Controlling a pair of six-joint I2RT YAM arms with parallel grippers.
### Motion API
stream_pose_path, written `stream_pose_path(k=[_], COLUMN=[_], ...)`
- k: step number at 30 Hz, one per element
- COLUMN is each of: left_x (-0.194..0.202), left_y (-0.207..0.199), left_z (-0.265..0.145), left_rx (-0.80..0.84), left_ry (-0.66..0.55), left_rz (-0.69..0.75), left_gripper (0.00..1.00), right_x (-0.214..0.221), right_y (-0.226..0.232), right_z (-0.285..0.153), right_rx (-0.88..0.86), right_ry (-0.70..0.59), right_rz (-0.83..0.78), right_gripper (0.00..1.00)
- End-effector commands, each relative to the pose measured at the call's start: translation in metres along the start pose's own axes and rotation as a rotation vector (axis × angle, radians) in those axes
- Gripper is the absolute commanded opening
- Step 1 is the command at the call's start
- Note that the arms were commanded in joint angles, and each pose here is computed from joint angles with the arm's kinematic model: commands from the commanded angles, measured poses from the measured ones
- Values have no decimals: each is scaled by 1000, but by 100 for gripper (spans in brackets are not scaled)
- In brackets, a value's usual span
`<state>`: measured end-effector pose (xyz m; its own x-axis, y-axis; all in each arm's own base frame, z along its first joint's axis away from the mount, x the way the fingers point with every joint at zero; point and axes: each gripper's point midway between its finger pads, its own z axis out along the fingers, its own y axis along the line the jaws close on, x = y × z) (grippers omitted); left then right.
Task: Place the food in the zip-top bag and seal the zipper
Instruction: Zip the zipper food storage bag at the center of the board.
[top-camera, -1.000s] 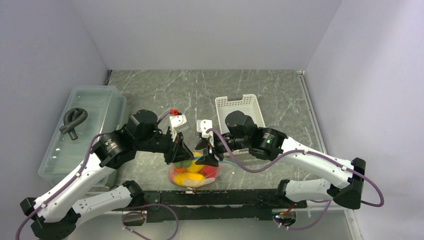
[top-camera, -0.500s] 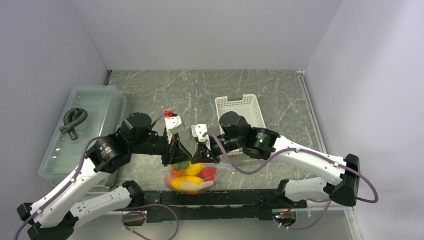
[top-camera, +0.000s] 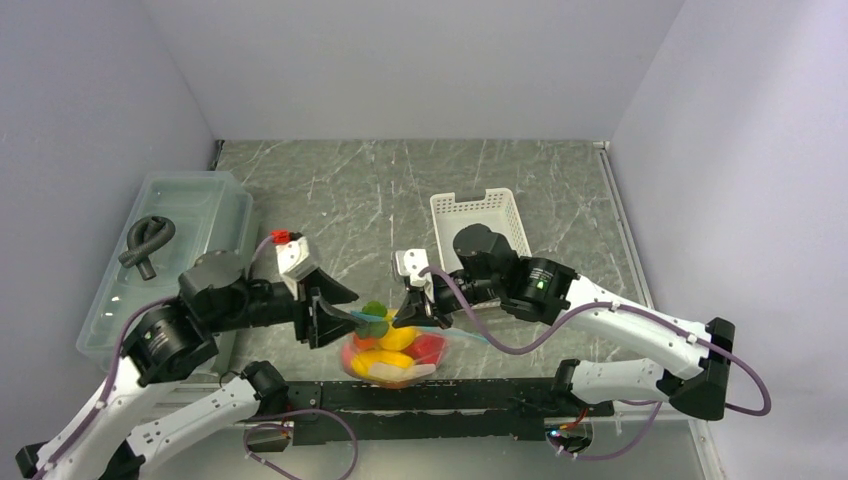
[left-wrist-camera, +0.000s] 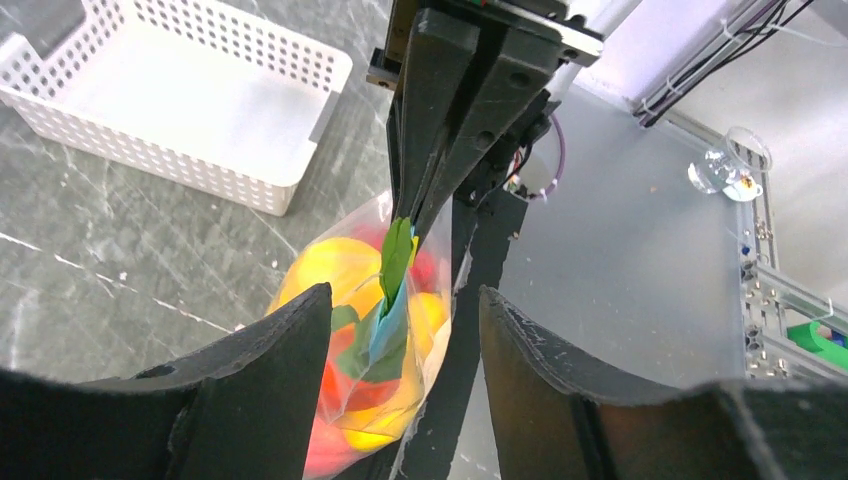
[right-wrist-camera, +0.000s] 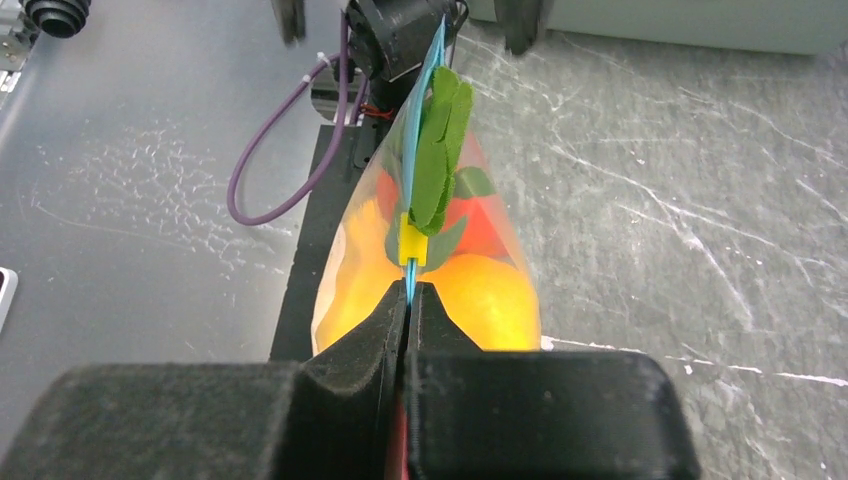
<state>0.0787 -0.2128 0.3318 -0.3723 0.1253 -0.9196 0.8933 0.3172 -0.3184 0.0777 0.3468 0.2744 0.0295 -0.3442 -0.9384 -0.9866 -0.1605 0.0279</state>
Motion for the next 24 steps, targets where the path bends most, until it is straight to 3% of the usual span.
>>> stream_pose_path(k=[1,12,19,24], left_x=[-8,4,5,6], left_y=[1,4,-3,-9], left_z=[-7,-4,-1,2], left_rx=[-29,-24,25,74], left_ry=[-72,-60,-41,-29], left_rz=[2,2,5,7], left_gripper=[61,54,32,27], right_x=[-29,-39,-41,-43], right_y=[2,10,9,8], right_z=[-13,-24,-24,-23], right_rx=[20,15,18,19], right_ry=[-74,-96,-99,-100], right_rz=[-72,-65,-61,-61], right_gripper=[0,0,0,0])
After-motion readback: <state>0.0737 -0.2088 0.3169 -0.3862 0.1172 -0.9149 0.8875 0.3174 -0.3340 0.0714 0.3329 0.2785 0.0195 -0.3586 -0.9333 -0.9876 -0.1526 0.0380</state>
